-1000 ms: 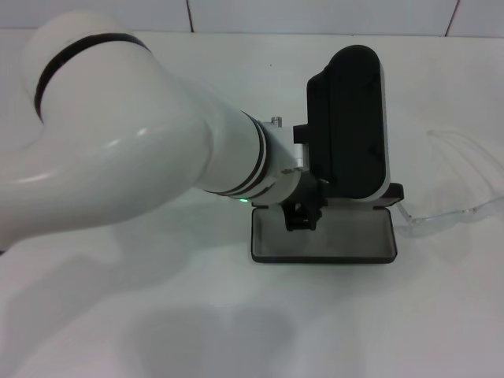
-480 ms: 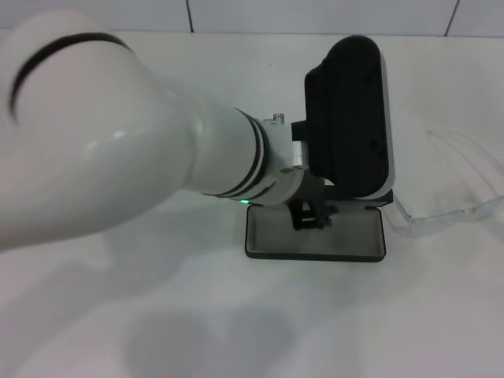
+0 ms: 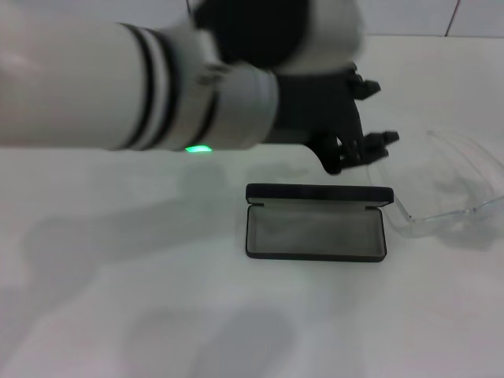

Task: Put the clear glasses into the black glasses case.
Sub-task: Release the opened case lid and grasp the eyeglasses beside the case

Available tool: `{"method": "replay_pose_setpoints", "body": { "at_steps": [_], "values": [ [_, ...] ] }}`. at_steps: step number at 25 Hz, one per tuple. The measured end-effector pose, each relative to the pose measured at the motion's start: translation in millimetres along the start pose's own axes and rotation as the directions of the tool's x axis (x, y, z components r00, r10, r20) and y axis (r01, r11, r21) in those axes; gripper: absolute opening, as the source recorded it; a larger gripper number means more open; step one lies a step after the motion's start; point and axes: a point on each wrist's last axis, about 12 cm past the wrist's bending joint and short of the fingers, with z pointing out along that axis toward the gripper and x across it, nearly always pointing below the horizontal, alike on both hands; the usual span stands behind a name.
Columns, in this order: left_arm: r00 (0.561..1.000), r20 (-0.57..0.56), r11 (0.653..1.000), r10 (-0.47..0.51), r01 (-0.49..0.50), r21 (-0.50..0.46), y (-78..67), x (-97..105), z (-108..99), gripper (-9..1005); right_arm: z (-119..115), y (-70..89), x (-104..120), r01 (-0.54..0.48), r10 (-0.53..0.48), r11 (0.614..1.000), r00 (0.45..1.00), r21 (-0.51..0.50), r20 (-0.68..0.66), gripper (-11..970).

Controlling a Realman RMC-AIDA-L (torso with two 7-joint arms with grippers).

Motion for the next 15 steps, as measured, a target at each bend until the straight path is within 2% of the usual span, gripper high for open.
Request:
{"method": "replay_pose_setpoints", "body": {
  "at_steps": [2,4,8,10,15],
  "values": [
    [0.998,0.049,0.999,-0.048,0.047,0.014,3.6,3,-8,500,6,-7.6,-22,0.043,-0.048,0.998,0.986,-0.039,-0.162,780],
    [0.989,0.105,0.994,-0.104,0.101,0.035,6.2,10,-17,499,16,-16.2,-45,0.057,-0.081,0.995,0.946,-0.085,-0.314,747],
    [0.958,0.197,0.977,-0.21,0.196,0.089,6.5,29,-29,498,35,-26.3,-70,0.035,-0.118,0.987,0.826,-0.158,-0.552,748],
    [0.943,0.237,0.97,-0.235,0.213,0.114,4.8,34,-29,497,45,-27.7,-77,0.051,-0.155,0.982,0.766,-0.181,-0.624,747],
    [0.916,0.279,0.956,-0.286,0.254,0.148,3.1,46,-28,492,76,-33.8,-87,0.124,-0.259,0.963,0.664,-0.239,-0.701,747]
  ]
}}
